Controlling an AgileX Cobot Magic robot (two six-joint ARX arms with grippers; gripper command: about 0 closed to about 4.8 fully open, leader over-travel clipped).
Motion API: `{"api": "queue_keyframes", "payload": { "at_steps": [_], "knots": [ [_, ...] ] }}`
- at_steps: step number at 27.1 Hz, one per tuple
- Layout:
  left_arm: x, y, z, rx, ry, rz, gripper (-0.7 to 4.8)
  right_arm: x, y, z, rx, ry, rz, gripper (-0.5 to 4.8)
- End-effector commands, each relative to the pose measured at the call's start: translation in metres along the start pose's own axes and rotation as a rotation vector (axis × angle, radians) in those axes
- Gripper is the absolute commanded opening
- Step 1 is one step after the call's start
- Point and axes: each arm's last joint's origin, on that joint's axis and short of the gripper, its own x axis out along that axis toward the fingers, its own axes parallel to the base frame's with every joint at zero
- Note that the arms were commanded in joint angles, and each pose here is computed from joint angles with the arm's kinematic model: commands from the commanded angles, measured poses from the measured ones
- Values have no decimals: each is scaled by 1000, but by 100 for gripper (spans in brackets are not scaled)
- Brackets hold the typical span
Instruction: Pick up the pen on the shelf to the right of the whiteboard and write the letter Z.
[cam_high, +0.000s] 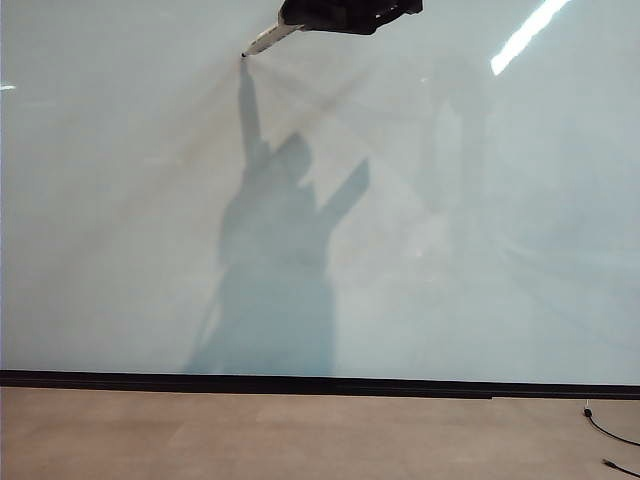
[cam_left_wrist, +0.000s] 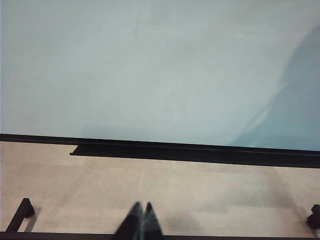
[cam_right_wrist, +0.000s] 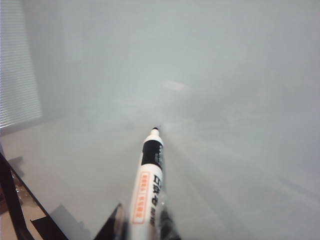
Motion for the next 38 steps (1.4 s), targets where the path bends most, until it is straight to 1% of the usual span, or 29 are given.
{"api": "queue_keyframes", "payload": {
  "at_steps": [1,10,12,26,38],
  "knots": [
    [0,0,1,5,-7,-1,-4,-1,0,5,-13,-28,-14,-6],
    [0,0,1,5,-7,-1,-5,-1,-3,9,-17,-66,-34,-6],
    [0,0,1,5,-7,-1,-4,-1,-4,8,-15,-53,-68,-6],
    [0,0,1,5,-7,-1,-5,-7,-5,11,-23,-42,-119,-6],
    [0,0,1,5,-7,-1,-4,-18,-8,17,-42,12,-189,-6]
  ]
}}
